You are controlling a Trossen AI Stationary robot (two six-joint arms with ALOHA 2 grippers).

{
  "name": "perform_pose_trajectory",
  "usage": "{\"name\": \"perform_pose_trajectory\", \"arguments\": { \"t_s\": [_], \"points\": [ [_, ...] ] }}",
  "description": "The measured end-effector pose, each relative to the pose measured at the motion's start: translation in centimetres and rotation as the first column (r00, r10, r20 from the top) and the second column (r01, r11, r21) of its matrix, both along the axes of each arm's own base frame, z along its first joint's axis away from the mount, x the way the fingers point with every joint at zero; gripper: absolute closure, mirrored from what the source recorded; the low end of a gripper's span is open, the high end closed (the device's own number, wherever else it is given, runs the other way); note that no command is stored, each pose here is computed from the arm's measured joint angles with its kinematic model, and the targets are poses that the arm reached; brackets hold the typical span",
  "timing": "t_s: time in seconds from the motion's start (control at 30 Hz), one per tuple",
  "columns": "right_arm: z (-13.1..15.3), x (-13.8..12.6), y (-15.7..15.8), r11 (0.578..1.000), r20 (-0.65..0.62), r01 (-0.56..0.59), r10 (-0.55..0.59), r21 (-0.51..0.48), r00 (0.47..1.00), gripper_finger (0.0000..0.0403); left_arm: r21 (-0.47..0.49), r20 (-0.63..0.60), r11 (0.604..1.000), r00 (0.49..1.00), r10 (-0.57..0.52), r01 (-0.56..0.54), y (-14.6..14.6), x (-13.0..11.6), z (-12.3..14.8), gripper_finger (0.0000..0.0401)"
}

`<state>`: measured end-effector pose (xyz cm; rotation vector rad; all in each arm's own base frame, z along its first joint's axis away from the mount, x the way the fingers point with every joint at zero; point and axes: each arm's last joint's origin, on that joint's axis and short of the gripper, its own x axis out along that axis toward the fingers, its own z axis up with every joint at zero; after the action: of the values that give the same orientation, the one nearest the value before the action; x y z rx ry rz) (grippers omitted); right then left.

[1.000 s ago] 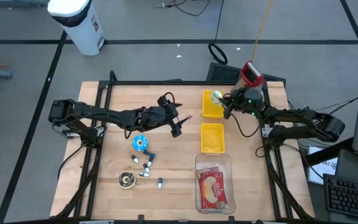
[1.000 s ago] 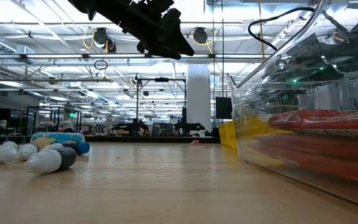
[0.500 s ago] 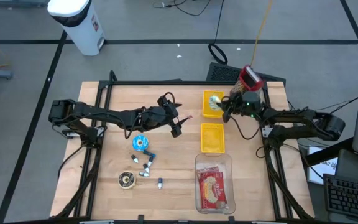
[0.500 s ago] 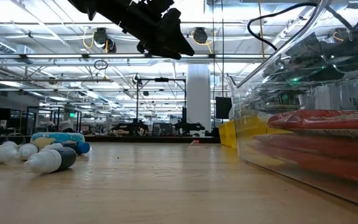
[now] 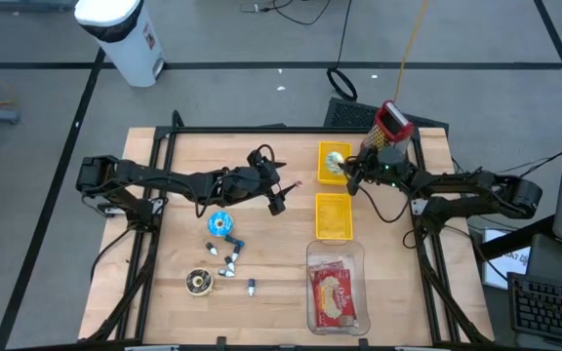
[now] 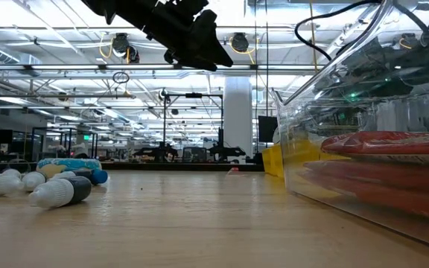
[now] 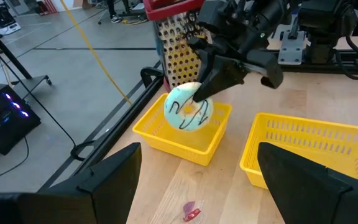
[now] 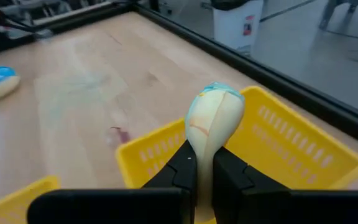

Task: Pick & Place Food Item
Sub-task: Put the light blue donut into the top yellow bin

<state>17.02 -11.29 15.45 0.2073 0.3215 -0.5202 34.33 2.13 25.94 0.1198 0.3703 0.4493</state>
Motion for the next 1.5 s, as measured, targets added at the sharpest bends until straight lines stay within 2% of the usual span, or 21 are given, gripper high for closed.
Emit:
{"name": "perform_pose_trajectory", "arguments": {
  "t_s": [0.23,0.53,0.67,0.87,1.1,1.27,1.5],
  "points": [
    [-1.7,0.5,-0.2,0.999,-0.069,-0.017,0.02,0.047,0.997,0.0388,0.0,0.0,1.0,1.0,-0.001,0.001,0.0,0.0,0.0,0.0077],
    [-2.3,0.8,-0.4,0.999,-0.073,-0.019,0.023,0.044,0.997,0.0375,0.001,-0.001,1.0,1.0,0.0,0.0,0.0,0.0,0.0,0.0077],
    [-2.3,0.8,-0.4,0.999,-0.094,-0.039,0.039,0.008,0.995,0.0348,0.001,-0.001,1.0,1.0,0.0,0.0,0.0,0.0,0.0,0.0077],
    [-2.3,0.8,-0.4,0.997,-0.126,-0.066,0.06,-0.046,0.99,0.0283,0.001,-0.001,1.0,1.0,0.0,0.0,0.0,0.0,0.0,0.0077],
    [-2.3,0.9,-0.4,0.99,-0.18,-0.025,0.001,-0.136,0.984,0.0219,0.001,-0.001,1.0,1.0,0.0,0.0,0.0,0.0,0.0,0.0077],
    [-2.1,1.2,0.0,0.98,-0.184,-0.051,0.016,-0.19,0.983,0.0204,0.0,0.0,1.0,1.0,0.0,0.0,0.0,0.0,0.0,0.0077],
    [-2.0,1.2,-0.1,0.967,-0.223,0.025,-0.083,-0.252,0.971,0.0205,-0.003,0.001,1.0,1.0,0.001,-0.001,0.0,0.0,0.0,0.0077]
  ]
}}
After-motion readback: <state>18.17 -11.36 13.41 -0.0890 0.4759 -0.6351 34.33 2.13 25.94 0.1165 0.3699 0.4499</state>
